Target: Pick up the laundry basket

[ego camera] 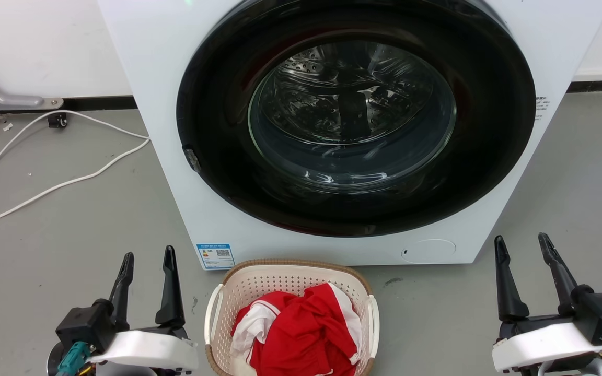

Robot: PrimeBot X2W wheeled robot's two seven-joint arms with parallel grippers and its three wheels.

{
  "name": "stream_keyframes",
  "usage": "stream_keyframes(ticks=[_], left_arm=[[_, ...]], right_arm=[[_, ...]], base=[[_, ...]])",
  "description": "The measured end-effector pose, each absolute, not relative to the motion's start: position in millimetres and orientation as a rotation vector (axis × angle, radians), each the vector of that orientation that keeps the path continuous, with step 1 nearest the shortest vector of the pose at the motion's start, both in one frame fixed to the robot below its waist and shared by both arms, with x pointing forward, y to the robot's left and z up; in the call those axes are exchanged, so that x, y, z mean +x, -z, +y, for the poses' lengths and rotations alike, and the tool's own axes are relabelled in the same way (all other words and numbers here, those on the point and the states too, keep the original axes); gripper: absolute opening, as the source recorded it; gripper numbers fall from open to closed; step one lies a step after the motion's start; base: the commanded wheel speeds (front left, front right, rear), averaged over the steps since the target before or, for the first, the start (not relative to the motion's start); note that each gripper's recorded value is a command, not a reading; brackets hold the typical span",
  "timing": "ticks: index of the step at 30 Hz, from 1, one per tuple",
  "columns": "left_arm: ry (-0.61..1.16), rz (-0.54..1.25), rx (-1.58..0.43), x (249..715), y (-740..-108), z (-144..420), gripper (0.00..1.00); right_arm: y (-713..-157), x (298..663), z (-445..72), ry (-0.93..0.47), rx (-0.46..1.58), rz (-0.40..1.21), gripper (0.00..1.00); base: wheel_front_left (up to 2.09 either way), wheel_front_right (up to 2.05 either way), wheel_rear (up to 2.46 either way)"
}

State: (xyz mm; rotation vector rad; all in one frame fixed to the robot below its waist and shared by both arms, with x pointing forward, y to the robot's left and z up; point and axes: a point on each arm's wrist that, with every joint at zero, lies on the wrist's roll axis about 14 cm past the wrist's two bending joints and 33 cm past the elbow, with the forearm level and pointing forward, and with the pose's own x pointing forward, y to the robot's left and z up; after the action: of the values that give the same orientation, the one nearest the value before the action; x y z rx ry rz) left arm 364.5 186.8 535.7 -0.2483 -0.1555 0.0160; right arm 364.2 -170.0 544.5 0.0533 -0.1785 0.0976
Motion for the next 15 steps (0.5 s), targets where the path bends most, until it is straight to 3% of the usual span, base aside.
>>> stream_keyframes(ticks=[15], left_arm=[[-0.005, -0.18, -0.139, 360.1, -539.0, 184.9, 1.0]], right_arm=[[-546.0, 360.5, -172.6, -0.094, -0.015, -0.197, 1.0]], base=[[0.0, 0.0, 0.0]])
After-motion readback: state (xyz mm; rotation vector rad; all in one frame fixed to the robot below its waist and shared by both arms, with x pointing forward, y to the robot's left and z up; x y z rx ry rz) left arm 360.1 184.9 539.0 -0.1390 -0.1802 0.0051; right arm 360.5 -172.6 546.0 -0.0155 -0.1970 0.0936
